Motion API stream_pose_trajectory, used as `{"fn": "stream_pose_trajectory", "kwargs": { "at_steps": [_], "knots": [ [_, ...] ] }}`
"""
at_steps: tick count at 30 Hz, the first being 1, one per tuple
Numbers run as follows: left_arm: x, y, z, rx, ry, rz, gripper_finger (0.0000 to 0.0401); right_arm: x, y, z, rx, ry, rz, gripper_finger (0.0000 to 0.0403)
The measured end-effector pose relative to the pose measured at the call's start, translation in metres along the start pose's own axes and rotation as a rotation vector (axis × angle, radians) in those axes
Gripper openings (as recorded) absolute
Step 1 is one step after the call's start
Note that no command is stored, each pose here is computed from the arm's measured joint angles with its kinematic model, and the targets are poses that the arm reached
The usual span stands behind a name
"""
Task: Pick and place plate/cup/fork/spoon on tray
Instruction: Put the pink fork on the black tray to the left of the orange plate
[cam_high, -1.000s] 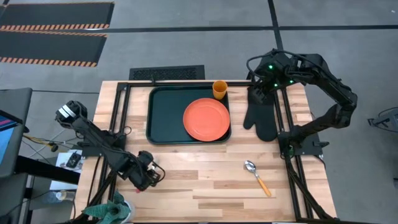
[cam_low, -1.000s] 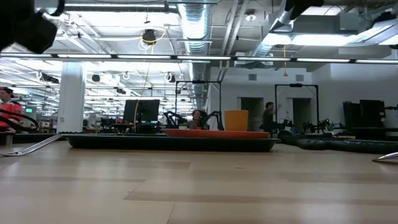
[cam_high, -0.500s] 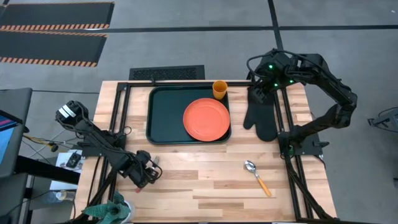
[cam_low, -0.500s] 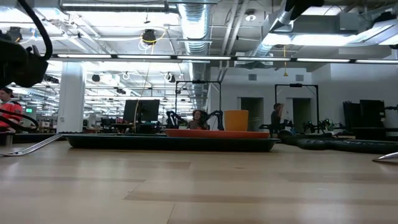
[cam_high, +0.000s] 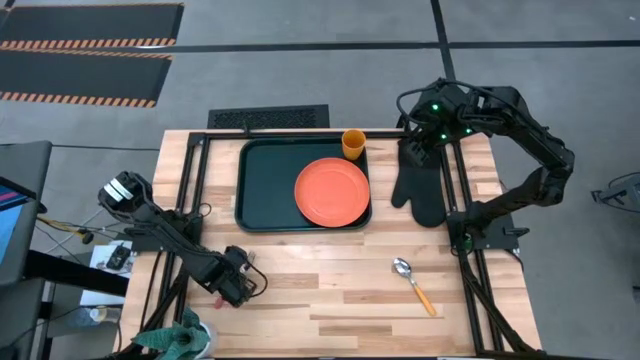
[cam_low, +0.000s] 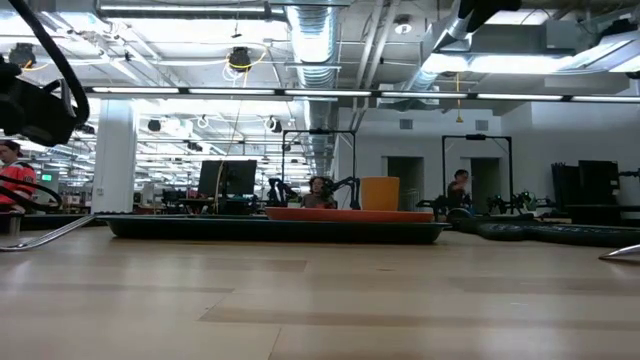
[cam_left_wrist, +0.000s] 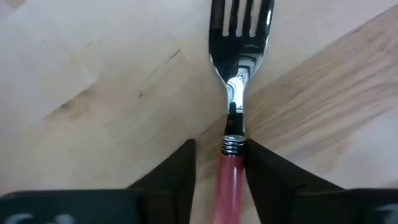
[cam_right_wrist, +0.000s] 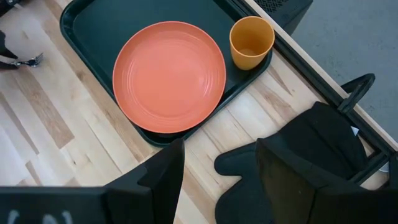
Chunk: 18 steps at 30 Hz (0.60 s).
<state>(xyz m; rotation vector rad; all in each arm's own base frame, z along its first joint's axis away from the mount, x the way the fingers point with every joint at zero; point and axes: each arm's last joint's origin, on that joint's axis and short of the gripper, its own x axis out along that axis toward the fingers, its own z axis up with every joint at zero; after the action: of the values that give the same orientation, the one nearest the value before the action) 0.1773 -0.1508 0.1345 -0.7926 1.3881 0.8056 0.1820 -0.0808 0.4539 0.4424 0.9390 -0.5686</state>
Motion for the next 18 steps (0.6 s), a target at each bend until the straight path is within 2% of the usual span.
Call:
{"fn": "stream_pose_trajectory", "kwargs": {
  "at_steps": [6,11,18],
  "knots": [
    [-0.004,-0.007,0.007,0.001,0.014,-0.037,0.0026,0.000,0.000,0.000,-0.001,0.000,0.000,0.0220],
    [-0.008,-0.012,0.014,-0.097,0.016,-0.076,0.0027,0.000,0.000,0.000,-0.007,0.000,0.000,0.0220],
    [-0.037,-0.027,0.032,-0.206,-0.031,-0.199,0.0024,0.000,0.000,0.000,-0.037,0.000,0.000,0.0221]
  ]
}}
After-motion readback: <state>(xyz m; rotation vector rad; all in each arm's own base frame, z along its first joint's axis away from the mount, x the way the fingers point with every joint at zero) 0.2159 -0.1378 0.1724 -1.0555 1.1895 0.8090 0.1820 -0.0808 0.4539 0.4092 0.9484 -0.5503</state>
